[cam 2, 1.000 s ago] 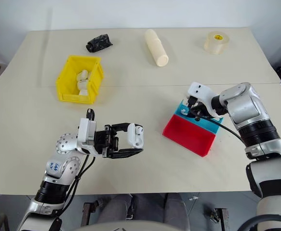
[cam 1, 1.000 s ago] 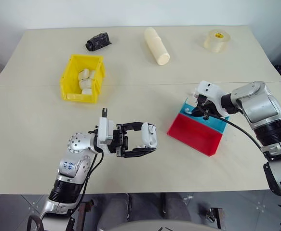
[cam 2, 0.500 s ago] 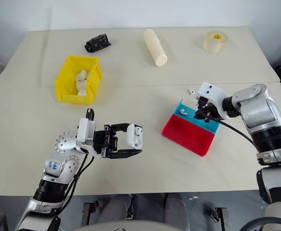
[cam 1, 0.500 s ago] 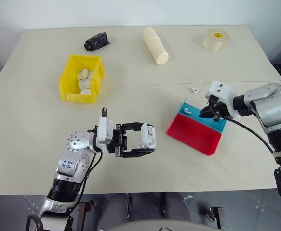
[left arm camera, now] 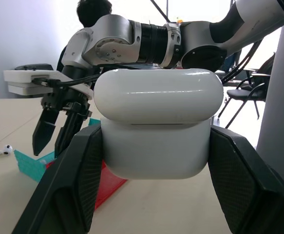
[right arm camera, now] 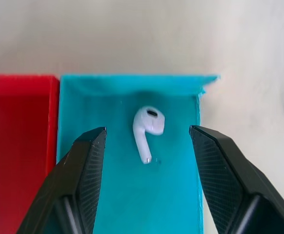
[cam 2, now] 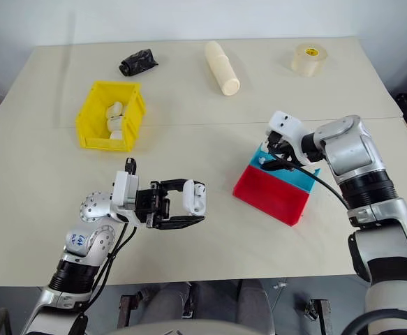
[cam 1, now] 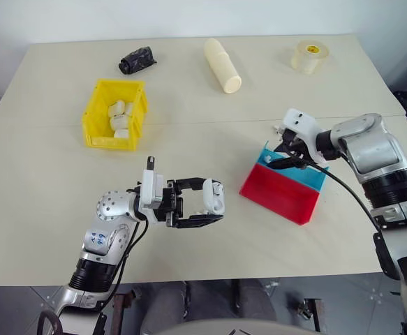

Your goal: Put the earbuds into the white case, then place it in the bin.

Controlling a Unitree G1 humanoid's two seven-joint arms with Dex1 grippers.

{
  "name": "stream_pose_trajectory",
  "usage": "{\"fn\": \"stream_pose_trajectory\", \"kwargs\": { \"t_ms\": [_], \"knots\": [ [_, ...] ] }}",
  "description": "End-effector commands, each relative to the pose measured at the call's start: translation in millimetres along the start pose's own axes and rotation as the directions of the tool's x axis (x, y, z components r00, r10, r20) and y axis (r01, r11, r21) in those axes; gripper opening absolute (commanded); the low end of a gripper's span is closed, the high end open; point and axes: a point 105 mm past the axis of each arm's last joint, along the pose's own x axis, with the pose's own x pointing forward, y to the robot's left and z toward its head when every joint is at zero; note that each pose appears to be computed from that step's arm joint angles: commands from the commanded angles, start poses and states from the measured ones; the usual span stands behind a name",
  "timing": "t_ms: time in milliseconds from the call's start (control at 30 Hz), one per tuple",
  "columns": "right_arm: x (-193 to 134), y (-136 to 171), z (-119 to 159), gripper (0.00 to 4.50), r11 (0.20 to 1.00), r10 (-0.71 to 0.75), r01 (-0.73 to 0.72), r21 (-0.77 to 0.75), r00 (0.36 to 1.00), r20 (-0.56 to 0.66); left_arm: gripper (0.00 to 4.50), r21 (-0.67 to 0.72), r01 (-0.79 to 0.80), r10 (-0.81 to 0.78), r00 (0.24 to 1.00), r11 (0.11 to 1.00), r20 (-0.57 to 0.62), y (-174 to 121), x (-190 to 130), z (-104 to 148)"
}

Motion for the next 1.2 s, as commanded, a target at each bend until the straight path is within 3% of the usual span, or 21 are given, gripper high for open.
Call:
{"fn": "stream_pose_trajectory", "kwargs": {
  "t_ms": [33,1067,1200],
  "knots": [
    [0.2,-3.2,11.7,2.84,0.999,-0.016,0.017,-0.038,1.000,0.008,2.80,0.036,0.004,-0.005,1.000,0.999,0.019,-3.2,0.8,6.8],
    [8.3,-3.9,-0.8,2.84,0.999,0.003,-0.007,-0.051,0.996,-0.091,2.80,0.046,-0.016,0.015,1.000,0.999,0.018,-1.4,-3.3,4.3],
    [10.4,-2.3,-1.4,1.90,0.999,0.010,-0.015,-0.051,0.996,-0.091,2.80,0.049,-0.016,0.016,1.000,0.999,0.017,-1.0,-2.8,4.8]
  ]
}}
